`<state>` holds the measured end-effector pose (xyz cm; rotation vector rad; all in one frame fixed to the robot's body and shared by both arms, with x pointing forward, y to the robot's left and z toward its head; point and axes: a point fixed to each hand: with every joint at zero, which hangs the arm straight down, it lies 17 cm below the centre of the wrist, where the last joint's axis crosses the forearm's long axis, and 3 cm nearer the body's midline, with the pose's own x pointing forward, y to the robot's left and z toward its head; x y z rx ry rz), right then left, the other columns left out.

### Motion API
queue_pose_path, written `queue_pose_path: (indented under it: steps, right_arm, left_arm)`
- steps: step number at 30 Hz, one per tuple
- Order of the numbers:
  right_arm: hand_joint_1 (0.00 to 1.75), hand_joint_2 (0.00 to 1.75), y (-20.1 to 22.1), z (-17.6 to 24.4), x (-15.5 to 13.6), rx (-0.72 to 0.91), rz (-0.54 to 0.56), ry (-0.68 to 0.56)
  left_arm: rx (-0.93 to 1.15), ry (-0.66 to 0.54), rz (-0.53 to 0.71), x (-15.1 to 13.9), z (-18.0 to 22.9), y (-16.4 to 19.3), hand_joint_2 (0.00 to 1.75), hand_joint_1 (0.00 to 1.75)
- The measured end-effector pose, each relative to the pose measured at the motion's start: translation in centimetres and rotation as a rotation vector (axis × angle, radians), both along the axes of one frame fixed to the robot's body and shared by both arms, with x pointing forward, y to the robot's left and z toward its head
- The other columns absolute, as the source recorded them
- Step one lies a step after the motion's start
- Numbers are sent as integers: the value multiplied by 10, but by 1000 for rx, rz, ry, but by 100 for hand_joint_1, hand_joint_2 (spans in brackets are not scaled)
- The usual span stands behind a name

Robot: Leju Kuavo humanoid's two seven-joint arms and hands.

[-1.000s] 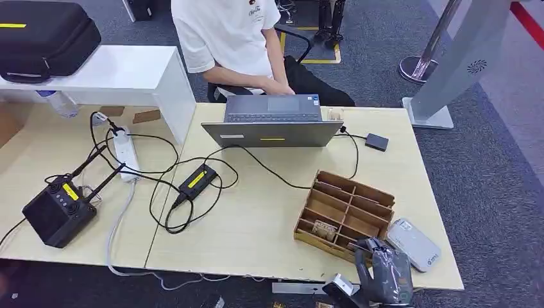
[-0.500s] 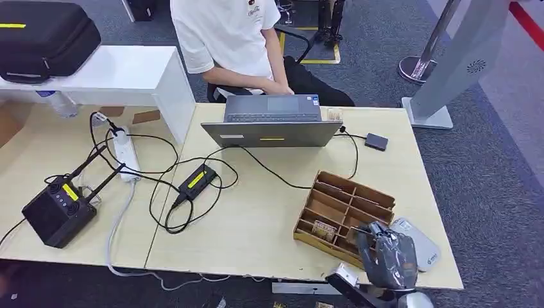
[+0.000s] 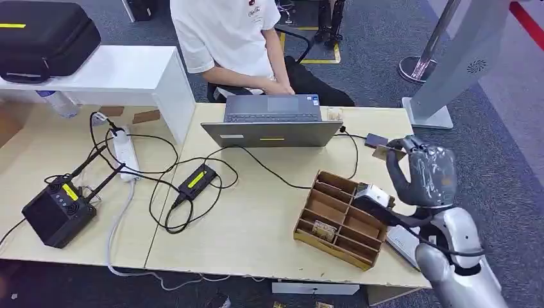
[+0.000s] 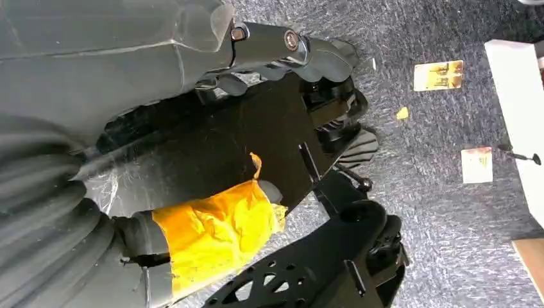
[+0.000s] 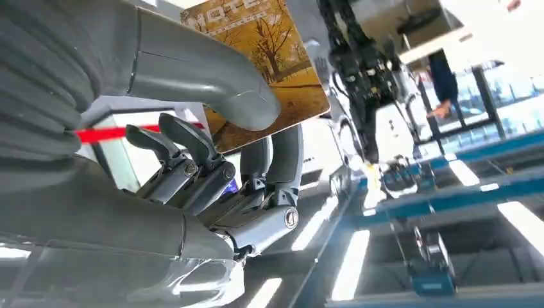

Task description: Pass the card to the sensor for recognition and then transmit it.

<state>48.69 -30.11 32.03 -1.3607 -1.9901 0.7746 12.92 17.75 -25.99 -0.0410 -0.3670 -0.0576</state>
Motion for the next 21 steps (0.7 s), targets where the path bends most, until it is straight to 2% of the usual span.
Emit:
queue_pose_path:
  steps: [4, 10, 15, 21]
  right_arm:
    - [175, 175, -1, 54, 24, 7, 9, -51]
    - [175, 175, 18, 115, 75, -98, -26, -70]
    - [175, 175, 53, 129, 120, -222, -70, -36]
    - [175, 175, 108, 120, 149, -343, -73, 23]
  left_arm:
    - [-4, 0, -25, 3, 1, -2, 175, 0]
    - [-7, 0, -95, 9, 3, -9, 175, 0]
    - [-15, -6, -166, 18, 6, -18, 175, 0]
    - [-17, -17, -243, 26, 11, -27, 175, 0]
